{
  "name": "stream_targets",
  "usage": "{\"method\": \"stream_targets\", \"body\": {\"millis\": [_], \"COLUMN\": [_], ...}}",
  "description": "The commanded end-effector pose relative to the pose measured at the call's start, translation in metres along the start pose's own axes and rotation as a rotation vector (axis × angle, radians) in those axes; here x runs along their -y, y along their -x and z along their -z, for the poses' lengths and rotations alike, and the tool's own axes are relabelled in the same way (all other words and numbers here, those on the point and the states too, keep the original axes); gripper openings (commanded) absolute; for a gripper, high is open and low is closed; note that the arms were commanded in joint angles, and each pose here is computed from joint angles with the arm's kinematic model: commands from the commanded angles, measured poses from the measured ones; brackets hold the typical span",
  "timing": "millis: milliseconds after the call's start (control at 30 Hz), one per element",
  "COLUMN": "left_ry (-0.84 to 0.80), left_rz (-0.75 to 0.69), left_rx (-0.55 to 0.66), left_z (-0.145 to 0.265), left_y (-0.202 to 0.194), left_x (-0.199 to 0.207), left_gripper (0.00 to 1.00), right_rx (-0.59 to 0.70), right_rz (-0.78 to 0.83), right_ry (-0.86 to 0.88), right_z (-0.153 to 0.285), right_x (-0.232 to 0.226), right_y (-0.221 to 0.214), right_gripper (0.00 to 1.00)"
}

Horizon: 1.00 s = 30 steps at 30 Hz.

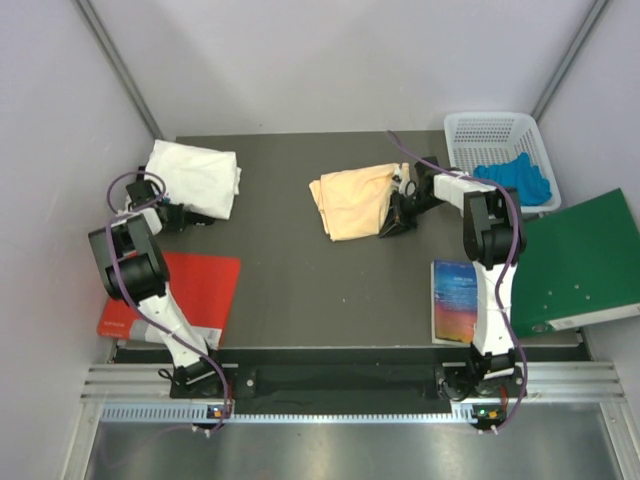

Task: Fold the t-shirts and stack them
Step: Put the neatly folded tshirt into the corner of the board with the left arm

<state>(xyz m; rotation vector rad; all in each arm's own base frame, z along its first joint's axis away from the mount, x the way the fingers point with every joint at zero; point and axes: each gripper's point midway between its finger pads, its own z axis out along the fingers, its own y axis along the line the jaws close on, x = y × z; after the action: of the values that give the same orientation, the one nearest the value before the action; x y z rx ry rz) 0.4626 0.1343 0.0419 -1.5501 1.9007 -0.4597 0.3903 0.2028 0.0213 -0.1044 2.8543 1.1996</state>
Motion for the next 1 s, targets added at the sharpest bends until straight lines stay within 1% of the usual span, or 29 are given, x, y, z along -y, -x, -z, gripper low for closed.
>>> {"method": "stream_targets", "body": {"millis": [0, 33, 67, 100, 200, 267, 300, 433, 467, 533, 567, 600, 633, 700, 733, 800, 833, 867, 900, 933, 967], "left_ry": [-0.031, 0.005, -0.01, -0.001, -0.042, -0.084, -0.088, -0.139, -0.143, -0.153, -0.156, -0.133, -0.135, -0.136, -0.113, -0.09, -0.057, -0.061, -0.05, 0.01, 0.021], "left_rz": [0.001, 0.001, -0.013, -0.013, -0.034, -0.069, -0.08, -0.122, -0.149, -0.187, -0.229, -0.238, -0.267, -0.271, -0.286, -0.301, -0.309, -0.309, -0.312, -0.311, -0.343], "left_rx": [-0.035, -0.049, -0.048, -0.073, -0.107, -0.153, -0.172, -0.321, -0.364, -0.439, -0.493, -0.534, -0.579, -0.646, -0.688, -0.736, -0.757, -0.76, -0.768, -0.775, -0.767], "left_z": [-0.034, -0.038, -0.04, -0.045, -0.045, -0.041, -0.042, -0.036, -0.034, -0.028, -0.024, -0.02, -0.014, -0.001, 0.007, 0.02, 0.025, 0.032, 0.035, 0.04, 0.046], "left_y": [0.004, 0.001, 0.003, -0.002, -0.012, -0.031, -0.039, -0.095, -0.121, -0.153, -0.184, -0.201, -0.227, -0.256, -0.278, -0.295, -0.304, -0.303, -0.304, -0.302, -0.298], "left_x": [0.012, 0.007, 0.019, 0.016, 0.036, 0.053, 0.056, 0.073, 0.077, 0.081, 0.082, 0.076, 0.074, 0.071, 0.058, 0.047, 0.032, 0.032, 0.025, 0.012, 0.005], "left_gripper": [0.0, 0.0, 0.0, 0.0, 0.0, 0.0, 0.0, 0.0, 0.0, 0.0, 0.0, 0.0, 0.0, 0.0, 0.0, 0.0, 0.0, 0.0, 0.0, 0.0, 0.0], "right_rx": [-0.007, -0.007, -0.005, -0.003, 0.003, 0.008, 0.012, 0.018, 0.017, 0.019, 0.025, 0.025, 0.027, 0.033, 0.038, 0.048, 0.052, 0.059, 0.064, 0.066, 0.072], "right_rz": [0.034, 0.034, 0.036, 0.039, 0.037, 0.039, 0.033, 0.034, 0.032, 0.033, 0.036, 0.035, 0.035, 0.035, 0.034, 0.041, 0.043, 0.05, 0.051, 0.057, 0.062], "right_ry": [-0.055, -0.055, -0.056, -0.058, -0.062, -0.06, -0.06, -0.055, -0.056, -0.056, -0.056, -0.056, -0.054, -0.052, -0.05, -0.045, -0.042, -0.039, -0.037, -0.035, -0.032], "right_z": [0.003, 0.003, 0.004, 0.004, 0.005, 0.005, 0.005, 0.003, 0.003, 0.002, 0.003, 0.003, 0.003, 0.004, 0.005, 0.008, 0.01, 0.012, 0.015, 0.016, 0.02], "right_x": [0.004, 0.004, 0.004, 0.004, 0.004, 0.003, 0.004, 0.003, 0.003, 0.003, 0.002, 0.002, 0.002, 0.0, -0.001, -0.006, -0.009, -0.012, -0.014, -0.017, -0.022], "right_y": [-0.003, -0.003, -0.002, -0.002, -0.001, 0.0, 0.001, 0.003, 0.003, 0.004, 0.006, 0.007, 0.008, 0.011, 0.012, 0.016, 0.018, 0.02, 0.022, 0.022, 0.024], "right_gripper": [0.04, 0.04, 0.04, 0.04, 0.04, 0.04, 0.04, 0.04, 0.04, 0.04, 0.04, 0.04, 0.04, 0.04, 0.04, 0.04, 0.04, 0.05, 0.09, 0.11, 0.14]}}
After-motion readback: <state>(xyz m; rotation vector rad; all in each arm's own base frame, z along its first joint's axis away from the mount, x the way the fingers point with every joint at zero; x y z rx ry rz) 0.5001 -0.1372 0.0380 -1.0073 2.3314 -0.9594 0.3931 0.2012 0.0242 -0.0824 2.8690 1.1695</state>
